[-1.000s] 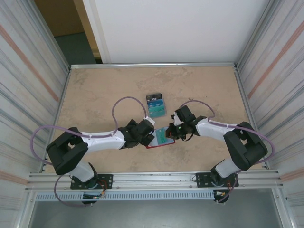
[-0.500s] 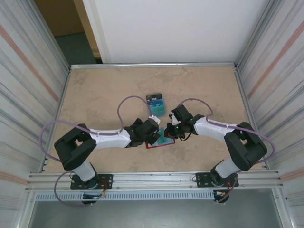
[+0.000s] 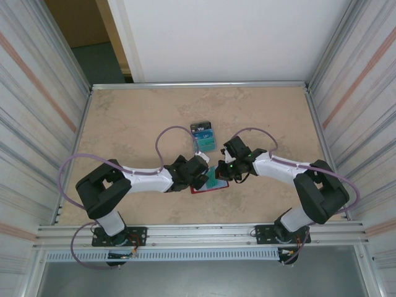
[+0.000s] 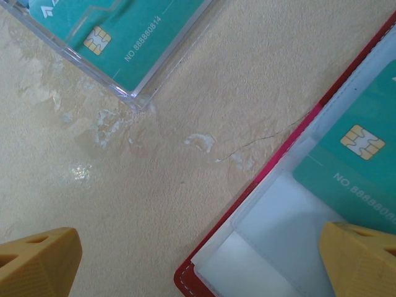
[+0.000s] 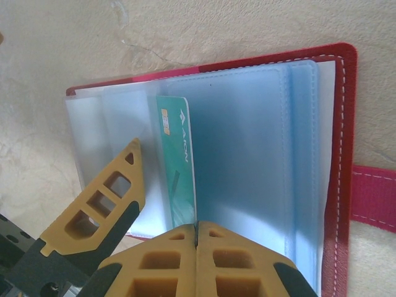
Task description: Take the credit cards out of the card holder
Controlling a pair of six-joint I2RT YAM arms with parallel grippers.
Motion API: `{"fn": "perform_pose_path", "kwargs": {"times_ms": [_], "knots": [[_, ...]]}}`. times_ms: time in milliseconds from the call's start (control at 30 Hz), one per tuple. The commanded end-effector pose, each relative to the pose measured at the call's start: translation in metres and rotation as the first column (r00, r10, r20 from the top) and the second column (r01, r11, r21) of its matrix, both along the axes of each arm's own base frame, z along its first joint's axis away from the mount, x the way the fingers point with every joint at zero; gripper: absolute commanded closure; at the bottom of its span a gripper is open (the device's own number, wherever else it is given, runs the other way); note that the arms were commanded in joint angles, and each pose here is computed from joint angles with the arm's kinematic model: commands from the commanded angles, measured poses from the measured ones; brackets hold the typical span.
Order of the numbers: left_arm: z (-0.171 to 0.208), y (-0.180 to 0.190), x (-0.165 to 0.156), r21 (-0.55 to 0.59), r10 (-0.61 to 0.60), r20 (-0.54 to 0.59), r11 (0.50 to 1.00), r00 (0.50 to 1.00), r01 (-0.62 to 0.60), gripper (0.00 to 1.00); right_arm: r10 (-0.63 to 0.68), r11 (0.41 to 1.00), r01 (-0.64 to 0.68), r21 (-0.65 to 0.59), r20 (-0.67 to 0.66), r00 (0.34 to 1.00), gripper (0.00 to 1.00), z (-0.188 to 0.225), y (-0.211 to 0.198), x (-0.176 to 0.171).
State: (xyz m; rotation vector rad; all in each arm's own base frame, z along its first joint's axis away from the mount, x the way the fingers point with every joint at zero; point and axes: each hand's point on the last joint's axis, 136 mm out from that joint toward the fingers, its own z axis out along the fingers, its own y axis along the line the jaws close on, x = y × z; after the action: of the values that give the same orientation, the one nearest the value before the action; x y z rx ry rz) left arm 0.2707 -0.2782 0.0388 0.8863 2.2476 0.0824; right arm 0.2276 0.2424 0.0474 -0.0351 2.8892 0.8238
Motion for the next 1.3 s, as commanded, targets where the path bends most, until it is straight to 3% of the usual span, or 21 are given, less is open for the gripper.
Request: {"fn": "perform_pose_path", "kwargs": {"times_ms": [0, 233, 533, 900, 1033, 1167, 1267], "knots": [[-0.007, 0.004, -0.003, 0.049, -0.002, -0.010, 0.999, 1.000, 0.003, 0.01, -0.006, 0.999, 0.007, -0.033, 0.023, 1.000, 1.00, 0.009, -0.007, -0.001], [-0.006, 0.007, -0.003, 0.050, 0.001, -0.007, 0.999, 1.000, -0.001, 0.01, -0.003, 1.000, 0.004, -0.025, 0.036, 0.999, 0.99, 0.012, -0.006, -0.002], [-0.008, 0.006, -0.003, 0.051, 0.004, -0.011, 0.999, 1.000, -0.003, 0.01, 0.026, 0.999, -0.029, 0.034, 0.062, 0.998, 0.85, 0.017, 0.012, -0.001], [-0.006, 0.006, -0.004, 0.041, 0.008, -0.013, 0.999, 1.000, -0.008, 0.01, 0.027, 0.999, -0.029, 0.039, 0.063, 0.998, 0.83, 0.001, 0.016, 0.001], [-0.005, 0.007, -0.004, 0.034, 0.014, -0.013, 0.999, 1.000, -0.013, 0.01, 0.035, 0.999, -0.038, 0.033, 0.071, 0.997, 0.84, -0.003, 0.019, 0.002], [-0.003, 0.008, -0.004, 0.027, 0.018, -0.008, 0.999, 1.000, -0.017, 0.01, 0.048, 0.999, -0.048, -0.003, 0.090, 0.995, 0.96, -0.002, 0.017, 0.003], [0.004, 0.008, -0.004, 0.013, 0.019, 0.003, 1.000, 1.000, -0.019, 0.01, 0.059, 0.997, -0.054, -0.046, 0.111, 0.992, 0.99, 0.001, 0.011, 0.003]]}}
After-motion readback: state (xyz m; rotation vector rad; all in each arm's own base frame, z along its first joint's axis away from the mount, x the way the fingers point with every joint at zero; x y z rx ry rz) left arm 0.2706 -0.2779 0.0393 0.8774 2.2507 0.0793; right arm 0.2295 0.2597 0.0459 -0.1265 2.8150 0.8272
